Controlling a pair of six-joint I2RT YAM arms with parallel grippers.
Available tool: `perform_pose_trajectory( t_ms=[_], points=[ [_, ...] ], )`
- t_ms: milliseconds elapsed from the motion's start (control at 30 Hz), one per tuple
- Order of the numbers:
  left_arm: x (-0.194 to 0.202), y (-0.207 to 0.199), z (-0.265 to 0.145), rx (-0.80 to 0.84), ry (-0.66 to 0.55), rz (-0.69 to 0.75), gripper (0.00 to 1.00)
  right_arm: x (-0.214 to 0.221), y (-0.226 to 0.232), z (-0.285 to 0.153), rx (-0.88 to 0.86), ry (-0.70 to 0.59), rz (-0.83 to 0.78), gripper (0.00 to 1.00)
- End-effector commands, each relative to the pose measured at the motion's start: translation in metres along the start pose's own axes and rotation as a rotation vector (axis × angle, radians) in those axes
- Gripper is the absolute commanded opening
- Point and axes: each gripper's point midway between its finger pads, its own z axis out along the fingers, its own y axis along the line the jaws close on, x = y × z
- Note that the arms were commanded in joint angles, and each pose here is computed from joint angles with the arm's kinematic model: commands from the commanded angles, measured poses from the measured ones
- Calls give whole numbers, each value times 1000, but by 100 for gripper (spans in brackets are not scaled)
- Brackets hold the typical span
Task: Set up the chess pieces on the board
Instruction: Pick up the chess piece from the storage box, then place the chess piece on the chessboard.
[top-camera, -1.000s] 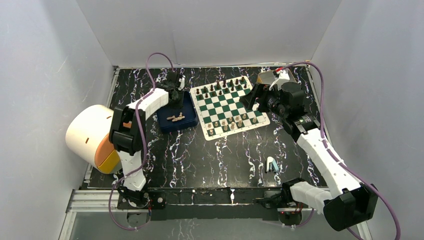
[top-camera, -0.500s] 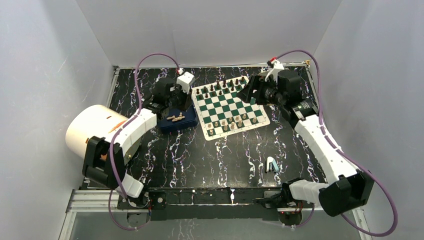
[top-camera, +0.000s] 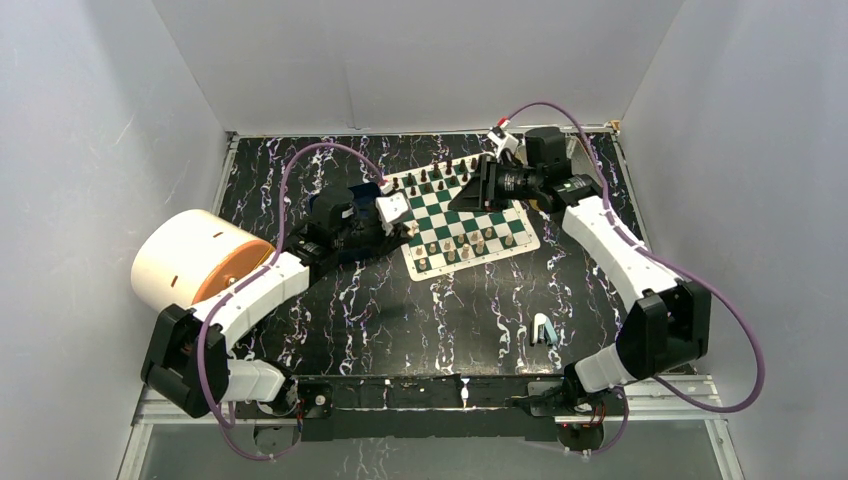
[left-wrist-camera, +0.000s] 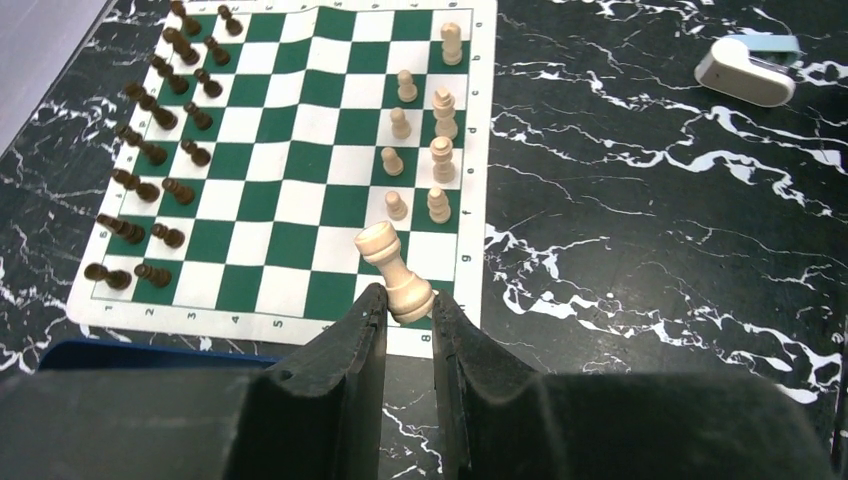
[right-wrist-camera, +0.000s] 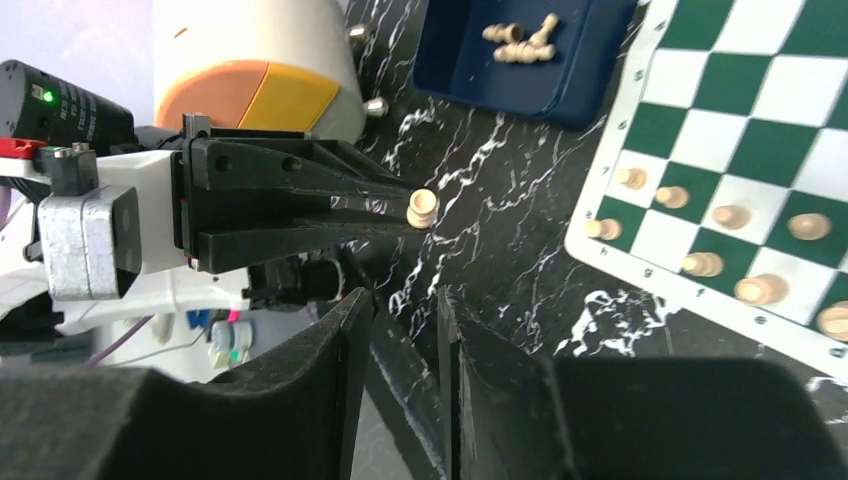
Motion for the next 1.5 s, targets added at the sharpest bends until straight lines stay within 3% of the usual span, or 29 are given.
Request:
perform_pose_trajectory(
  t_ms=[0,333,700,1100,1267,1300,1367,1400,1467],
  points=[
    [-22,-16,-7,77,-93,119,9,3,33,6,-135,49,-16,40],
    [-13,-27,-4,128,-88,145,9,27,20,41,-95,221,-2,48],
    [-7,-31,-1,155,-81,154,9,37,14,65,-81,282,14,47],
    [-2,-31,0,153,-70,160,8,53,14,77,-92,340,23,36],
    [-3,-29,-1,145,-68,160,8,51,16,76,-97,332,15,19],
    [-2,-28,-1,136,-64,157,10,52,17,76,-99,329,9,17],
    [-2,-21,0,96,-50,132,22,49,16,75,-88,310,-2,15],
    [-2,-18,0,80,-45,122,38,47,14,74,-70,292,-12,15],
    [-4,-14,-2,54,-44,125,56,40,5,73,-3,237,-31,14]
  ],
)
